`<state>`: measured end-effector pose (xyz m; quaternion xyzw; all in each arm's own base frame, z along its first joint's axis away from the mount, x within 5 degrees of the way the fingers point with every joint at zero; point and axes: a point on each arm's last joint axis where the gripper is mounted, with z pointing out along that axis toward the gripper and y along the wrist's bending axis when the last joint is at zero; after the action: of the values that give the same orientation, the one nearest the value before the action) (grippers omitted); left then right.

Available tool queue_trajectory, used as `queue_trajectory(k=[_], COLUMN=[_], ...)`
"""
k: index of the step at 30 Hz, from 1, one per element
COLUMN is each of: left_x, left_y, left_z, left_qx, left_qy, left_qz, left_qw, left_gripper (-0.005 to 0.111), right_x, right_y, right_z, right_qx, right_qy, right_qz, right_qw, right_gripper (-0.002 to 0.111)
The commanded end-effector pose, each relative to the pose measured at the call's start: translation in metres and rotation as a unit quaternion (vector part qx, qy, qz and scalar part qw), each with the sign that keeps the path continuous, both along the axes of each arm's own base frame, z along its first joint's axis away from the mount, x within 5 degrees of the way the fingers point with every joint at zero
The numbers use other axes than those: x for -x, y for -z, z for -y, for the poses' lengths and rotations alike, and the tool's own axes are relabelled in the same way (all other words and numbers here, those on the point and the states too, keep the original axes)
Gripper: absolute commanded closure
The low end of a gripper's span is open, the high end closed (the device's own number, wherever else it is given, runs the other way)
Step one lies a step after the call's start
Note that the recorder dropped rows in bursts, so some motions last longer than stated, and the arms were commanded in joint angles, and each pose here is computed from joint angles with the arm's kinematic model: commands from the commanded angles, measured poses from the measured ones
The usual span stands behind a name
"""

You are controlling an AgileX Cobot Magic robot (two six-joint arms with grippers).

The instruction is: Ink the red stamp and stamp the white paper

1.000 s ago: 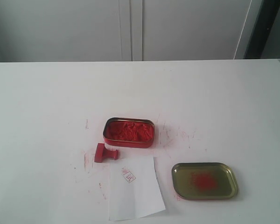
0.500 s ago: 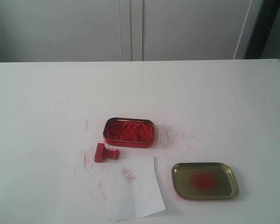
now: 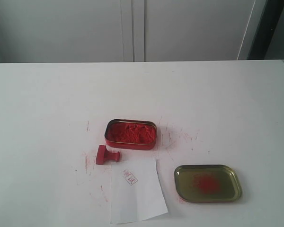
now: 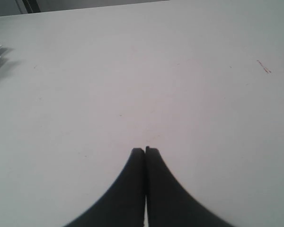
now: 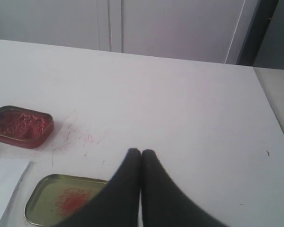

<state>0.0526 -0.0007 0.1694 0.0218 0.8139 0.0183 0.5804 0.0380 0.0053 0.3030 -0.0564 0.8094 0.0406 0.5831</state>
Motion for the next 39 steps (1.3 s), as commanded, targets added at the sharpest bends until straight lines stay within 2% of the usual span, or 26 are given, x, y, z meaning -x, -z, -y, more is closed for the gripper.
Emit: queue_trajectory(k=[1,11,39], left_x=[0.0,0.0,0.0], left_y=[0.0,0.0,0.0], left_z=[0.001,0.001,0.001], left_qx=[0.005,0.005,0.005], left_qy=[0.003,0.003,0.003], left_qz=[0.0,0.0,0.0], left_qw=[1.0,1.0,1.0], left_gripper=[0.107,0.107,0.107], right_x=[0.009,0.033,0.033], right_y=[-0.002,-0.004,-0.004], right_z=[0.001,0.005,0.005], right_qx=[-0.005,-0.013,-0.013], right_qy=[0.001,0.001,0.011], right_qz=[0.033,0.096,0.098], right_qw=[0.999,0.995,0.995], right_gripper=[0.108,0.108,0.108])
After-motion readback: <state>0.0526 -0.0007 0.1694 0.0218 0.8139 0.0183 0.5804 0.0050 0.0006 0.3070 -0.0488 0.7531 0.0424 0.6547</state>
